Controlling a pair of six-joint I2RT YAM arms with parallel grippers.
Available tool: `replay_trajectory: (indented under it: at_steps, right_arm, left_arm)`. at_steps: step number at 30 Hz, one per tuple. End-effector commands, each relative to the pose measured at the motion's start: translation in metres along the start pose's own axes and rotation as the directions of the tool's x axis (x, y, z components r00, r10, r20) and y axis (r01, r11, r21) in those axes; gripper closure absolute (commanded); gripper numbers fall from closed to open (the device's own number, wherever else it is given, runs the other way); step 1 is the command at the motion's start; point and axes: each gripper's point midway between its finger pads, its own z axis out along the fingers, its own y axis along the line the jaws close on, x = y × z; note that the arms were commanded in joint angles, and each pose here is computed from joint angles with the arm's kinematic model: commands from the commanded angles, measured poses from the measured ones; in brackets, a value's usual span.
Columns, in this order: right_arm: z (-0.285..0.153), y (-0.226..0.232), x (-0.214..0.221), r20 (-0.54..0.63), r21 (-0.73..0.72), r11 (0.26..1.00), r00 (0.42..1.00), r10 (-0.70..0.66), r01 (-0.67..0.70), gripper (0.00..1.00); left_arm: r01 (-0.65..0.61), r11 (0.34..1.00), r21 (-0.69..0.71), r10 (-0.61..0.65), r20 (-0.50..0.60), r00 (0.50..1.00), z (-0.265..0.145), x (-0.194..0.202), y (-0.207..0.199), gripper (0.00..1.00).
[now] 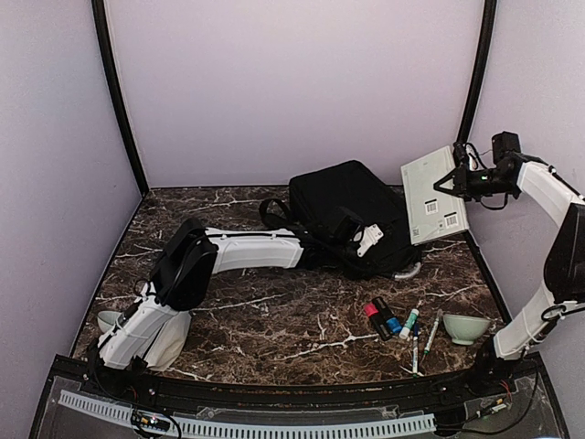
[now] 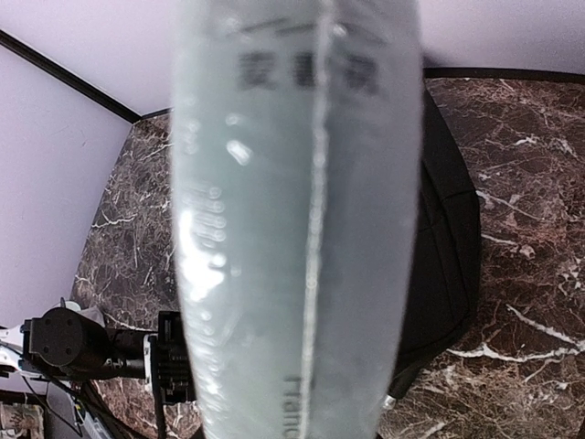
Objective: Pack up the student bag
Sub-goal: Pick up the largest pocket of the bag from the student bag.
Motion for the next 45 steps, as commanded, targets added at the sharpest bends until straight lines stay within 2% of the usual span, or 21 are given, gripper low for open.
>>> replay_trajectory:
  at_steps: [1, 3, 4, 7, 13, 19, 22, 24, 26, 30, 33, 39, 42, 45]
  right_arm:
    - [-0.023, 0.023, -0.028, 0.100, -0.001, 0.992, 0.987, -0.128, 0.129, 1.00]
    - [-0.029, 0.026, -0.030, 0.109, 0.009, 0.991, 0.985, -0.134, 0.134, 1.00]
    - [-0.031, 0.030, -0.030, 0.113, -0.001, 0.991, 0.985, -0.130, 0.131, 1.00]
    - [-0.034, 0.044, -0.025, 0.097, -0.068, 0.992, 0.990, -0.098, 0.105, 1.00]
    - [-0.042, 0.074, -0.005, -0.047, -0.235, 0.969, 0.995, -0.086, 0.072, 1.00]
    - [-0.032, 0.097, 0.039, -0.186, -0.365, 0.931, 0.978, -0.099, 0.025, 1.00]
    - [-0.019, 0.121, 0.070, -0.253, -0.470, 0.882, 0.956, -0.150, 0.014, 1.00]
    - [-0.016, 0.144, 0.088, -0.273, -0.568, 0.823, 0.942, -0.194, 0.005, 1.00]
    - [-0.008, 0.157, 0.108, -0.327, -0.601, 0.799, 0.920, -0.218, -0.024, 1.00]
    - [0.018, 0.167, 0.153, -0.439, -0.591, 0.802, 0.868, -0.234, -0.083, 1.00]
    - [0.030, 0.174, 0.180, -0.501, -0.584, 0.804, 0.830, -0.244, -0.116, 1.00]
    - [0.043, 0.179, 0.206, -0.543, -0.590, 0.792, 0.802, -0.248, -0.155, 1.00]
    - [0.054, 0.180, 0.206, -0.524, -0.639, 0.753, 0.805, -0.276, -0.157, 1.00]
    - [0.072, 0.180, 0.202, -0.534, -0.644, 0.736, 0.812, -0.235, -0.210, 1.00]
  left_arm:
    - [-0.033, 0.998, -0.050, 0.032, -0.016, 0.999, -0.012, -0.007, 0.012, 0.80]
    - [-0.031, 0.997, -0.075, 0.031, 0.001, 1.000, -0.023, -0.018, 0.021, 0.99]
    - [-0.027, 0.996, -0.089, 0.029, 0.013, 1.000, -0.030, -0.024, 0.025, 1.00]
    - [-0.009, 0.991, -0.132, 0.017, 0.066, 0.998, -0.061, -0.051, 0.039, 1.00]
    - [0.117, 0.972, -0.204, -0.088, 0.146, 0.985, -0.118, -0.079, 0.076, 1.00]
    - [0.310, 0.922, -0.234, -0.262, 0.215, 0.941, -0.162, -0.064, 0.117, 1.00]
    - [0.398, 0.888, -0.228, -0.341, 0.255, 0.905, -0.177, -0.057, 0.131, 1.00]
    - [0.419, 0.895, -0.152, -0.369, 0.277, 0.887, -0.180, -0.060, 0.125, 1.00]
    - [0.425, 0.904, -0.054, -0.393, 0.289, 0.873, -0.178, -0.066, 0.112, 1.00]
    - [0.504, 0.864, 0.011, -0.481, 0.317, 0.817, -0.176, -0.067, 0.108, 1.00]
    - [0.533, 0.846, 0.015, -0.507, 0.332, 0.795, -0.178, -0.069, 0.110, 1.00]
    - [0.545, 0.836, 0.065, -0.527, 0.374, 0.763, -0.197, -0.084, 0.105, 1.00]
    - [0.546, 0.835, 0.072, -0.524, 0.409, 0.747, -0.215, -0.092, 0.105, 1.00]
    - [0.549, 0.833, 0.062, -0.518, 0.433, 0.738, -0.229, -0.094, 0.105, 1.00]
